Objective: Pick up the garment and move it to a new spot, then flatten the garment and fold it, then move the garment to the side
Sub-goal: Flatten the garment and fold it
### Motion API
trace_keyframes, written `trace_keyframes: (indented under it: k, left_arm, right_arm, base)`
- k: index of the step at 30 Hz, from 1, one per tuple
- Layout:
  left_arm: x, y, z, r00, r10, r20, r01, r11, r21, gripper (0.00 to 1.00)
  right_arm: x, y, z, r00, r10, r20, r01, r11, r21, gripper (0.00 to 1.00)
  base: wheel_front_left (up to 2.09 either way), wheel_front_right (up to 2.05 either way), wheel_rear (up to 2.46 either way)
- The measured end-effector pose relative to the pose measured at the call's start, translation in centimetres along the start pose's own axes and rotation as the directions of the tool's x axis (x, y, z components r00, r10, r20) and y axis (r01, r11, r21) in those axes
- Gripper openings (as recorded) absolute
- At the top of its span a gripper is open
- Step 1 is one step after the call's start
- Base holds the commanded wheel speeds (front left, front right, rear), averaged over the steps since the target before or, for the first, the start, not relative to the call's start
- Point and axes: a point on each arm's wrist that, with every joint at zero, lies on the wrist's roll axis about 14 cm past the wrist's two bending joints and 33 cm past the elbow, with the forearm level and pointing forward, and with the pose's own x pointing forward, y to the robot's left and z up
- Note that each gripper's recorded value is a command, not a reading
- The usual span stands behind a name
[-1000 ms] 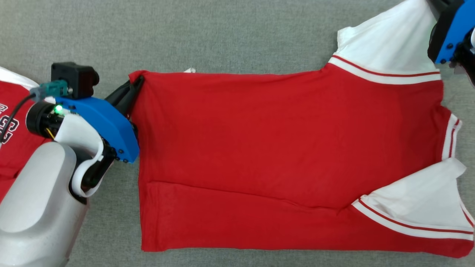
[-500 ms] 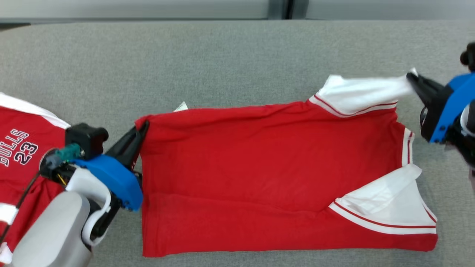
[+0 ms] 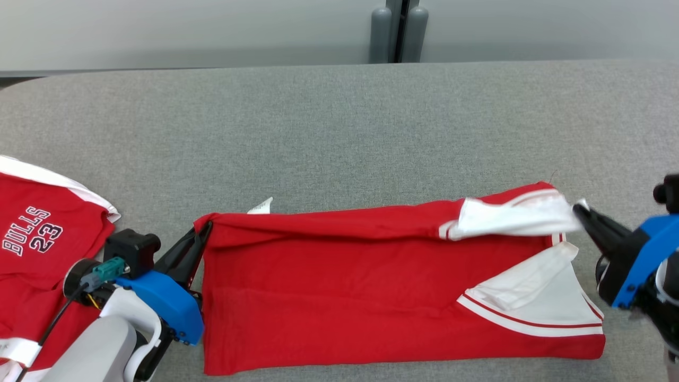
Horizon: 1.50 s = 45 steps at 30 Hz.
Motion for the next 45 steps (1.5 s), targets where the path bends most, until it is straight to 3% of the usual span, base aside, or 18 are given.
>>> trace_keyframes:
  k: [7, 8, 9, 10, 11, 15, 25, 32, 45]
  left_arm:
    - [-0.4, -0.3, -0.6, 1.0, 0.018, 0.019, -0.017, 0.999, -0.039, 0.0]
    - [-0.5, -0.2, -0.7, 1.0, 0.022, 0.018, -0.022, 0.999, -0.042, 0.24]
    - [-0.5, -0.2, -0.7, 0.999, 0.026, 0.021, -0.025, 0.999, -0.045, 0.38]
    - [-0.5, -0.2, -0.6, 0.999, 0.031, 0.029, -0.029, 0.998, -0.049, 0.74]
    - [-0.5, -0.2, -0.6, 0.999, 0.033, 0.034, -0.031, 0.998, -0.054, 1.0]
    - [-0.6, -0.2, -0.2, 0.996, 0.054, 0.064, -0.049, 0.996, -0.072, 1.0]
    - [-2.6, 1.0, 2.3, 0.954, 0.206, 0.219, -0.165, 0.968, -0.191, 1.0]
    - [-4.2, 1.8, 4.1, 0.914, 0.281, 0.294, -0.226, 0.952, -0.207, 1.0]
    - [-5.5, 2.6, 3.2, 0.903, 0.321, 0.286, -0.28, 0.944, -0.175, 1.0]
  right_arm:
    - [-1.9, 1.1, -3.6, 0.998, 0.008, -0.064, -0.004, 0.998, 0.062, 0.0]
    - [-2.1, 1.2, -4.1, 0.997, 0.007, -0.073, -0.001, 0.997, 0.072, 0.11]
    - [-2.3, 1.2, -4.6, 0.996, 0.006, -0.085, 0.001, 0.996, 0.084, 0.35]
    - [-2.4, 1.3, -5.2, 0.995, 0.005, -0.102, 0.005, 0.996, 0.094, 1.0]
    - [-2.6, 1.3, -5.8, 0.992, 0.004, -0.124, 0.009, 0.995, 0.103, 1.0]
    - [-3.5, 1.3, -7.3, 0.984, -0.011, -0.179, 0.031, 0.994, 0.105, 1.0]
    - [-4.8, -0.1, -3.3, 0.993, -0.112, 0.04, 0.111, 0.993, 0.036, 1.0]
    - [-4.3, -1.6, -4.6, 0.982, -0.187, 0.022, 0.187, 0.982, 0.023, 1.0]
    - [-0.9, -2.0, -7.6, 0.973, -0.212, -0.086, 0.217, 0.974, 0.06, 1.0]
  base:
    - [0.0, 0.0, 0.0]
    - [0.0, 0.0, 0.0]
    - [0.0, 0.0, 0.0]
    - [0.0, 0.0, 0.0]
    - [0.0, 0.0, 0.0]
    - [0.0, 0.0, 0.0]
    - [0.0, 0.0, 0.0]
    - [0.0, 0.0, 0.0]
    - [0.0, 0.0, 0.0]
